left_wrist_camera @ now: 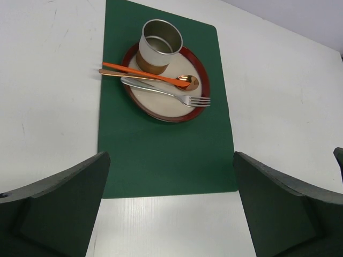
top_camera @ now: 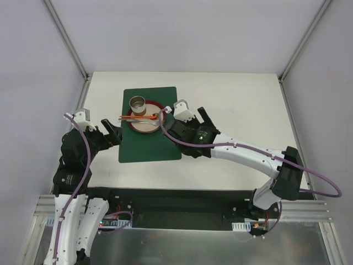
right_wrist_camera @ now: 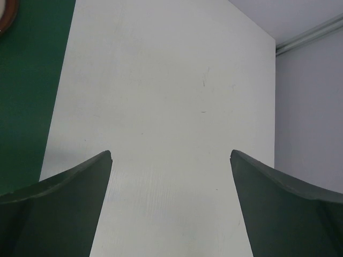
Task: Set the dinner table for one person
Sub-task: Move the plate to the center of the board.
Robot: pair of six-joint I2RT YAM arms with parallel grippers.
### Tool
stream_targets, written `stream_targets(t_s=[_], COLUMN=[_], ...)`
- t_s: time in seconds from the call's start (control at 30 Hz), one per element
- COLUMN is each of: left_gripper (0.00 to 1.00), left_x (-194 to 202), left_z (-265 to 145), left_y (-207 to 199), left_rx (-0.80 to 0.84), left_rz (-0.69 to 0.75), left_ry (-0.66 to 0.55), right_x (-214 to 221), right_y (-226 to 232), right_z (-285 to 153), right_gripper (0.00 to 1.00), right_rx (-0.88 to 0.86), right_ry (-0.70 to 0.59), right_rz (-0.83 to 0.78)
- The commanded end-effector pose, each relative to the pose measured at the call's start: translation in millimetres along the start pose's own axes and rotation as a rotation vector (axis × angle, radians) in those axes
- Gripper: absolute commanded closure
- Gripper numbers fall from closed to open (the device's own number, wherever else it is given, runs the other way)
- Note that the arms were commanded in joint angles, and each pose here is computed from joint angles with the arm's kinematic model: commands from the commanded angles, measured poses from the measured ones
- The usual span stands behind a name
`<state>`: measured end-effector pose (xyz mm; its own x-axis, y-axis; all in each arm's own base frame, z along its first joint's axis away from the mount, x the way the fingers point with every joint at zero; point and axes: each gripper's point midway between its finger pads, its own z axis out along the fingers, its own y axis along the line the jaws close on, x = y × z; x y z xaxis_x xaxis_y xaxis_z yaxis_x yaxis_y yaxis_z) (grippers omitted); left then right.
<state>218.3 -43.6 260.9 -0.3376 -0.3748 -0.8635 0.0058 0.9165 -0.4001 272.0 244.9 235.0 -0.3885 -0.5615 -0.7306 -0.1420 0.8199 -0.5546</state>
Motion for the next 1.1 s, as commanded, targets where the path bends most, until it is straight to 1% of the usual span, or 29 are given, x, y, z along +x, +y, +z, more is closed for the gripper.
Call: stream_targets(t_s=[0.0,0.07,0.1,0.13,0.17,0.2,0.23,0.3,0.43,0.5,0.57,0.6,0.67,0.7,0.73,0.77,0.8,0.83,0.87,0.9,0.97,1.0,1.03,1.07], left_gripper=[0.01,0.01,0.01,0.01,0.01,0.01,0.01,0.01,0.01,0.01,0.01,0.01,0.01,0.01,0.01,0.01,0.01,0.01,0.01,0.01,0.01,0.01,0.01,0.01], left_x=[-13,-11,-16,-12,-12,-20,-17,-12,-2,-2,-4,-5,-14,-15,-19,-22,-26,-29,-32,-35,-36,-39,-39,-37], left_z=[1,4,2,4,5,4,8,8,13,13,12,11,2,-1,-7,-10,-19,-23,-23,-30,-33,-34,-34,-32], left_y=[0,-1,-4,0,2,6,9,6,12,7,-11,-18,-33,-38,-41,-36,-34,-30,-16,-12,-1,8,11,14], left_rx=[-0.023,-0.019,-0.014,-0.038,-0.060,-0.096,-0.121,-0.114,-0.181,-0.173,-0.094,-0.059,0.026,0.060,0.073,0.047,0.044,0.033,-0.039,-0.055,-0.105,-0.151,-0.164,-0.175], left_rz=[0.008,0.022,0.030,0.026,0.018,0.011,-0.002,-0.001,-0.102,-0.146,-0.169,-0.168,-0.128,-0.105,-0.109,-0.103,-0.082,-0.055,-0.047,-0.040,-0.023,-0.016,-0.001,0.004], left_ry=[-0.016,0.022,0.021,0.060,0.073,0.060,0.088,0.135,0.202,0.215,0.239,0.246,0.240,0.238,0.209,0.176,0.135,0.102,0.066,0.026,-0.006,-0.029,-0.031,-0.022], right_x=[-12,-13,-14,-14,-15,-15,-15,-17,-21,-24,-28,-30,-37,-42,-47,-54,-59,-63,-72,-77,-84,-88,-87,-91], right_y=[-7,-6,-5,-6,-6,-7,-7,-9,-11,-13,-16,-10,-15,-6,-10,-6,6,8,18,30,48,61,64,72], right_z=[-3,-3,-3,-4,-3,-4,-4,-4,-6,-7,-6,-4,3,4,12,15,16,23,28,28,42,43,54,62], right_gripper=[0.03,0.03,0.03,0.03,0.03,0.03,0.03,0.03,0.03,0.03,0.03,0.04,0.03,0.04,0.03,0.03,0.03,0.04,0.04,0.04,0.03,0.04,0.03,0.03], right_rx=[0.028,0.029,0.029,0.028,0.031,0.031,0.031,0.032,0.026,0.013,0.001,-0.046,-0.076,-0.146,-0.166,-0.201,-0.291,-0.325,-0.368,-0.441,-0.511,-0.584,-0.604,-0.633], right_ry=[-0.018,-0.017,-0.019,-0.021,-0.023,-0.025,-0.024,-0.028,-0.035,-0.040,-0.046,-0.038,-0.029,-0.027,-0.020,-0.032,-0.031,-0.033,-0.056,-0.063,-0.069,-0.074,-0.070,-0.093], right_rz=[0.024,0.024,0.049,0.053,0.055,0.060,0.061,0.071,0.095,0.118,0.154,0.173,0.225,0.251,0.285,0.315,0.312,0.323,0.331,0.314,0.323,0.327,0.342,0.366])
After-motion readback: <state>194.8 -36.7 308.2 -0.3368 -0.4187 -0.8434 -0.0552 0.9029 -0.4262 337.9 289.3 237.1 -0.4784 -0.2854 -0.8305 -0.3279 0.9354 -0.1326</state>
